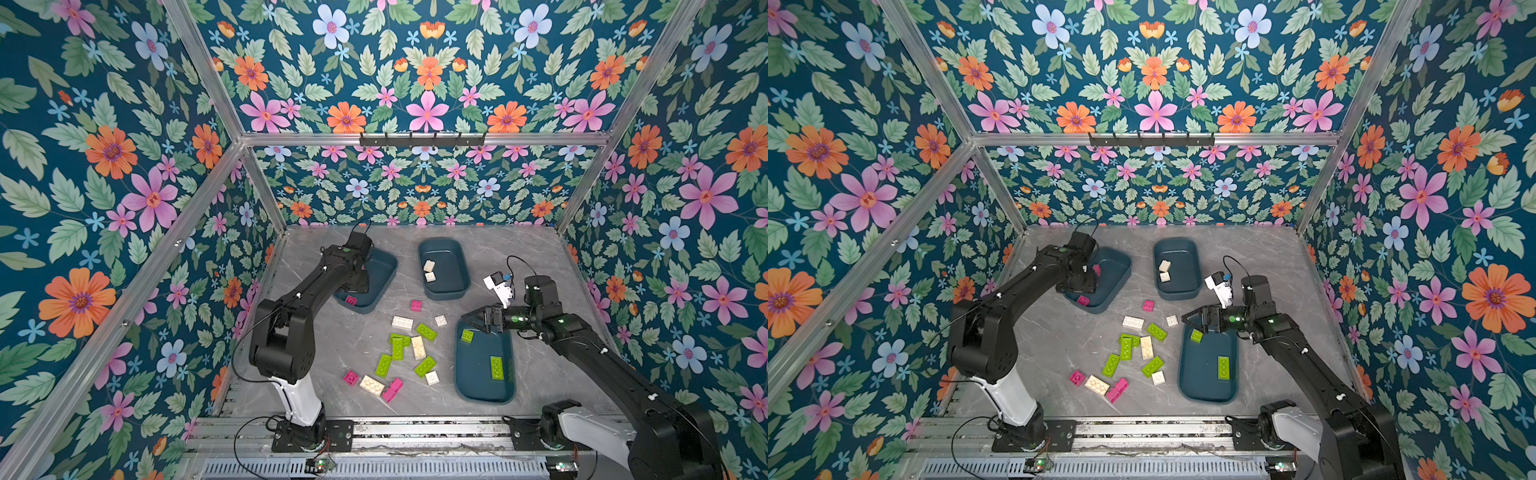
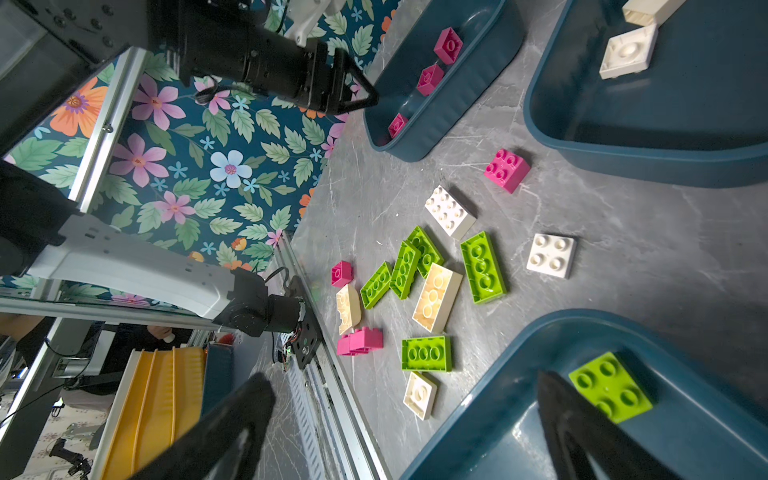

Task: Sort the legos into containers by color
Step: 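Carry the magenta brick to the tub holding magenta bricks and release, then lower the left gripper onto another magenta brick in the pile and grasp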

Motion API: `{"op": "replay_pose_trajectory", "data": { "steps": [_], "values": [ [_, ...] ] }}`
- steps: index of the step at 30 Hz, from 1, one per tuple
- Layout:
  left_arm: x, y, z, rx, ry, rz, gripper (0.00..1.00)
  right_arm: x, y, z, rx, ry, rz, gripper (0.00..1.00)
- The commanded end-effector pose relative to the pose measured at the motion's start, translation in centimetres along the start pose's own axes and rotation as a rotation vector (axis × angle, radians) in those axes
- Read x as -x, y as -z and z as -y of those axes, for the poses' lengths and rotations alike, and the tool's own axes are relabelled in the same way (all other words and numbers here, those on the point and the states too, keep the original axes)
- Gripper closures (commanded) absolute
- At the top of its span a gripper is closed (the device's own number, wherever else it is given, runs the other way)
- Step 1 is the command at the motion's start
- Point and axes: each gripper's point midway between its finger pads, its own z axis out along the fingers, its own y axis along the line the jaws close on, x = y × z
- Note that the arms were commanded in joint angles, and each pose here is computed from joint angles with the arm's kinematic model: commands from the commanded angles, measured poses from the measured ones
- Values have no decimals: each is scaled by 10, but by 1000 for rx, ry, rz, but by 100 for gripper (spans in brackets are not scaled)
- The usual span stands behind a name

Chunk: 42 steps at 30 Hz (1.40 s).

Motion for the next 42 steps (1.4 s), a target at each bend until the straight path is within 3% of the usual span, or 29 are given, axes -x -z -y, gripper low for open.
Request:
{"op": "replay_pose_trajectory", "data": {
  "steps": [1,12,23,32,42],
  "values": [
    [-37,13,-2,-46,66,-65,29,-2,0,-4,23,15,-6,1],
    [-143,27,-8,-101,339,-183,28,-7,-2,-5,49,-3,-29,1],
    [-215,5,3,-140,545,-322,29,-13,-4,-11,102,-13,-22,1],
    [-234,-11,-1,-74,592,-336,36,-19,-12,-15,104,-9,-25,1],
    [-235,-22,10,-87,607,-326,57,-23,-16,-18,103,-4,-40,1]
  ]
}}
